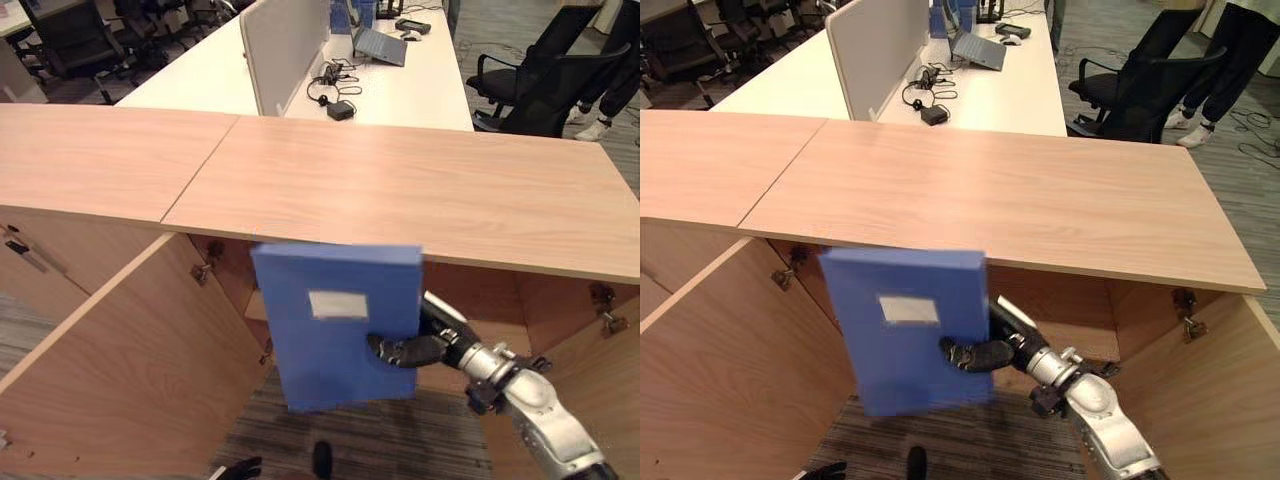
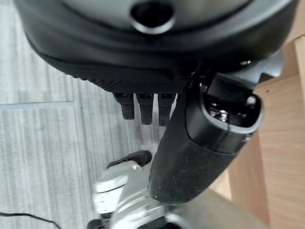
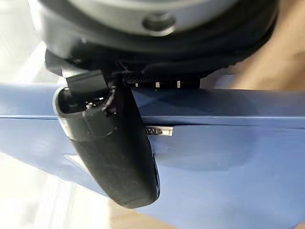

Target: Put the empty folder in the office cabinet

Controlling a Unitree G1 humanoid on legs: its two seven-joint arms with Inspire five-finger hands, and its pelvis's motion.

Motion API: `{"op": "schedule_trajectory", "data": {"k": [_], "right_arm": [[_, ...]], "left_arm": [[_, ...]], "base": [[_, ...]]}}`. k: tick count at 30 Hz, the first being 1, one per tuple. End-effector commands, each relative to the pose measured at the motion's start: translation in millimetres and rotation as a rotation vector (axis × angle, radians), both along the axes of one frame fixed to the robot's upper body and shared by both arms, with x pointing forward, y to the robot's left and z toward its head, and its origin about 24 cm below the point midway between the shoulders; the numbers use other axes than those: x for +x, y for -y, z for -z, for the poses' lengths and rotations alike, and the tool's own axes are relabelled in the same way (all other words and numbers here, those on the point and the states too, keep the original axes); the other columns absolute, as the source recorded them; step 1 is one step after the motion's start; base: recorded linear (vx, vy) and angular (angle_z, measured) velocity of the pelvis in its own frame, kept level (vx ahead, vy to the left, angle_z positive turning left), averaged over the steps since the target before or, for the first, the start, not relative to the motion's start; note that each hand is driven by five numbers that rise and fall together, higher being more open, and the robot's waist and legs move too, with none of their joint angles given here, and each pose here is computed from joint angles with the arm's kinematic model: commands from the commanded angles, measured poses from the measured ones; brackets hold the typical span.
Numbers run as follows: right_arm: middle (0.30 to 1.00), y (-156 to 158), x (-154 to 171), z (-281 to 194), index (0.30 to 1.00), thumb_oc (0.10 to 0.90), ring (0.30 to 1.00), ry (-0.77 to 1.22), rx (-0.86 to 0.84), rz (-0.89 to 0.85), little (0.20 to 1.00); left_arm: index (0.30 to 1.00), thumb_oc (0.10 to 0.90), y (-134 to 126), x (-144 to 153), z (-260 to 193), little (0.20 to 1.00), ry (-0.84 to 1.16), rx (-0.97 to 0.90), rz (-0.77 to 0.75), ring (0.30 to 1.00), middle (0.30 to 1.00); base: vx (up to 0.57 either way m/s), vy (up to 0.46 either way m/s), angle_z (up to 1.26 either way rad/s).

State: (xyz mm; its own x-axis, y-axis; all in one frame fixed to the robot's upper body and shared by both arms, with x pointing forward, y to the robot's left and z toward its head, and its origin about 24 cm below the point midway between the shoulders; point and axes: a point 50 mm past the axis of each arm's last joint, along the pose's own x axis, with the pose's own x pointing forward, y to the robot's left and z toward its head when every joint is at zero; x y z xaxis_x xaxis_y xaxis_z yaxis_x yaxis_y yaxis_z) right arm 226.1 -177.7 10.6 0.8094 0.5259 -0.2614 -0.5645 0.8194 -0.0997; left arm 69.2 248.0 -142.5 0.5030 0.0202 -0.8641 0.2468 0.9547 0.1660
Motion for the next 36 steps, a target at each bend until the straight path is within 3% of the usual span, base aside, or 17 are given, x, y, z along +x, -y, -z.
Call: {"op": "schedule_trajectory", "data": {"k": [1,5,11,13,17,20,29,31,36], "right_arm": [[0.3,-11.1,23.2,-17.7,0.3,0.4,0.3,0.166,-0.001,0.046,0.3],[0.3,-6.9,26.1,22.7,0.3,0.4,0.3,0.019,0.035,0.252,0.3],[0.3,17.4,48.1,32.9,0.3,0.4,0.3,-0.095,0.456,0.677,0.3],[0.3,28.9,63.6,18.2,0.3,0.4,0.3,-0.053,0.673,0.811,0.3],[0.3,53.4,84.3,-13.4,0.3,0.4,0.3,0.078,0.911,0.956,0.3],[0.3,89.2,107.3,-56.3,0.3,0.4,0.3,0.244,1.147,1.102,0.3],[0.3,158.8,128.0,-137.6,0.3,0.4,0.3,0.438,1.367,1.317,0.3],[0.3,159.8,128.1,-139.0,0.3,0.4,0.3,0.44,1.368,1.317,0.3],[0.3,197.0,125.7,-214.9,0.3,0.4,0.3,0.558,1.329,1.33,0.3]], "left_arm": [[0.9,0.8,12.8,48.7,-11.1,0.9,0.144,0.0,0.133,0.9,0.9],[0.9,0.8,16.5,57.5,-13.4,0.9,0.162,0.04,0.206,0.9,0.9],[0.9,0.8,25.8,71.8,-20.8,0.9,0.211,0.05,0.321,0.9,0.9],[0.9,0.8,28.8,76.2,-23.6,0.9,0.224,0.055,0.366,0.9,0.9],[0.9,0.8,31.0,78.4,-26.6,0.9,0.238,0.045,0.391,0.9,0.9],[0.9,0.8,35.0,83.9,-28.5,0.9,0.253,0.024,0.389,0.9,0.9],[0.9,0.8,43.2,93.1,-36.3,0.9,0.302,-0.026,0.41,0.9,0.9],[0.9,0.8,43.6,94.1,-36.7,0.9,0.305,-0.027,0.411,0.9,0.9],[0.9,0.8,40.3,106.1,-50.7,0.9,0.346,-0.029,0.502,0.9,0.9]], "base": [[0.0,-0.012,0.14],[-0.02,-0.027,0.17],[-0.07,-0.032,0.26],[-0.05,-0.039,0.24],[0.0,-0.012,-0.04],[0.01,-0.018,0.1],[0.0,-0.004,0.07],[0.0,0.0,0.0],[-0.02,0.013,-0.02]]}}
